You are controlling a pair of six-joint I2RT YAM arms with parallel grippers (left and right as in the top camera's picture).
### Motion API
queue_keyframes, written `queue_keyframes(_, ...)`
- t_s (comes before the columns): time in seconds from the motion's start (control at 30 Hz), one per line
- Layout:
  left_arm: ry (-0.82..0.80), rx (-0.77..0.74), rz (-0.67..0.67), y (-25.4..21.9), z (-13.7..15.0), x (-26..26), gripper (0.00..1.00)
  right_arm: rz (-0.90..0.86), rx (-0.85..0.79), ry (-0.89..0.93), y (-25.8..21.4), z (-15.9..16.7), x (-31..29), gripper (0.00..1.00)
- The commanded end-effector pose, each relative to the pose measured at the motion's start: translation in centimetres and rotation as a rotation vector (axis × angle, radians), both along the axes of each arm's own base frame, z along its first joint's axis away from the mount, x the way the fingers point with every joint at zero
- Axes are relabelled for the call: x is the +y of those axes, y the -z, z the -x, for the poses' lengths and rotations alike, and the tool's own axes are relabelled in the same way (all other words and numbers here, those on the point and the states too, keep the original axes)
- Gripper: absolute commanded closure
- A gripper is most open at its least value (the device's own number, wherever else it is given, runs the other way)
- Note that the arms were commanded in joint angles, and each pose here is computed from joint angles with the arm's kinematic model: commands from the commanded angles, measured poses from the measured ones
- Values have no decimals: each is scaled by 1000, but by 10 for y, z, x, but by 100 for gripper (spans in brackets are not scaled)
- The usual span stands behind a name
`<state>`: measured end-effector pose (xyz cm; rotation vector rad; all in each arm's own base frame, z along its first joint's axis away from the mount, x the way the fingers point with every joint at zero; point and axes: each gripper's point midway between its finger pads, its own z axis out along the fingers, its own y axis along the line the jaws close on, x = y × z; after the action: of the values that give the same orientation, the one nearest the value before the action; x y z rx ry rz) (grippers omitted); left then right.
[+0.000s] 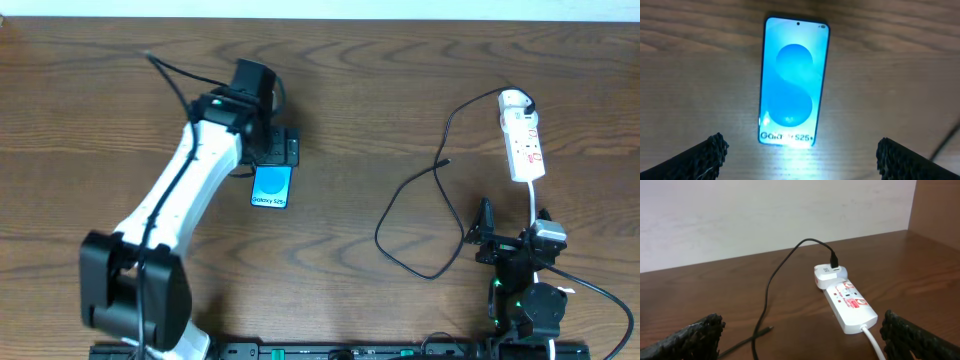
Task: Plug charger to phone and switch on socket
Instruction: 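Move the left gripper forward over the blue phone, then lower the left gripper and grasp the phone's top edge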
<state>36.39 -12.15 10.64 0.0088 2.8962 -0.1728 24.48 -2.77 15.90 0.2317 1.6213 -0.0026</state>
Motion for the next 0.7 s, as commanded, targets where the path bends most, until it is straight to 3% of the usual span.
queue_keyframes(0.0,-26,10,-41,14,-10,4,2,14,3,-10,1,0,2,1)
queue_keyframes(0.23,-24,71,-61,48,-14,3,2,14,3,-10,1,0,2,1)
queue_keyframes(0.67,42,80,-86,70,-19,2,2,14,3,-10,1,0,2,1)
